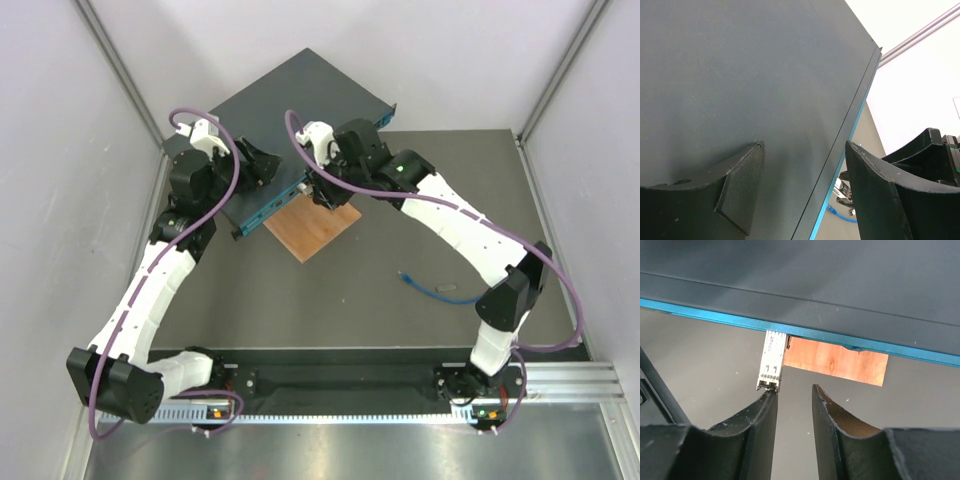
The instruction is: Insert the plug into the switch port
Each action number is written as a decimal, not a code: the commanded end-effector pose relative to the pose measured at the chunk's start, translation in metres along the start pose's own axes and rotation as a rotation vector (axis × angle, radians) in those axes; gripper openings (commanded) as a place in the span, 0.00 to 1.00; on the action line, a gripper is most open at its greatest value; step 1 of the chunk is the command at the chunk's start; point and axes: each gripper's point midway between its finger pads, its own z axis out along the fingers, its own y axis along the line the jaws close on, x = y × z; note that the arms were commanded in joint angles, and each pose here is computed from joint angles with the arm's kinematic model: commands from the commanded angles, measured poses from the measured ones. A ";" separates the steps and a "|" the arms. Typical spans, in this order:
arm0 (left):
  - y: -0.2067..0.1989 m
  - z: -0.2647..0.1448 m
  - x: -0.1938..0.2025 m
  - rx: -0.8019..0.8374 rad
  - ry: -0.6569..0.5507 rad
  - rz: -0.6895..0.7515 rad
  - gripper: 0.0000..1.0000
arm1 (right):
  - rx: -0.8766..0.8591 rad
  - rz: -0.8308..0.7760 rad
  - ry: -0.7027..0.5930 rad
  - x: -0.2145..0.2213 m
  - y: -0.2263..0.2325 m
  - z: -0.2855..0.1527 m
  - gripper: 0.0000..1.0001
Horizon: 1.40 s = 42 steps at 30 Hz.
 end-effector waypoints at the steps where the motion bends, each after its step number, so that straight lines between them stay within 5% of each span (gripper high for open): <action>1: 0.018 0.004 0.023 -0.056 0.084 -0.010 0.71 | -0.003 0.007 -0.111 -0.038 0.003 -0.008 0.33; 26: 0.020 0.005 0.025 -0.057 0.089 -0.015 0.71 | 0.062 0.012 -0.202 -0.068 -0.010 -0.010 0.29; 33: 0.019 0.002 0.024 -0.058 0.086 -0.009 0.71 | -0.031 -0.112 -0.096 -0.025 0.007 -0.024 0.52; 42: 0.018 0.003 0.023 -0.052 0.085 -0.011 0.71 | -0.025 -0.108 -0.104 -0.026 0.013 -0.027 0.59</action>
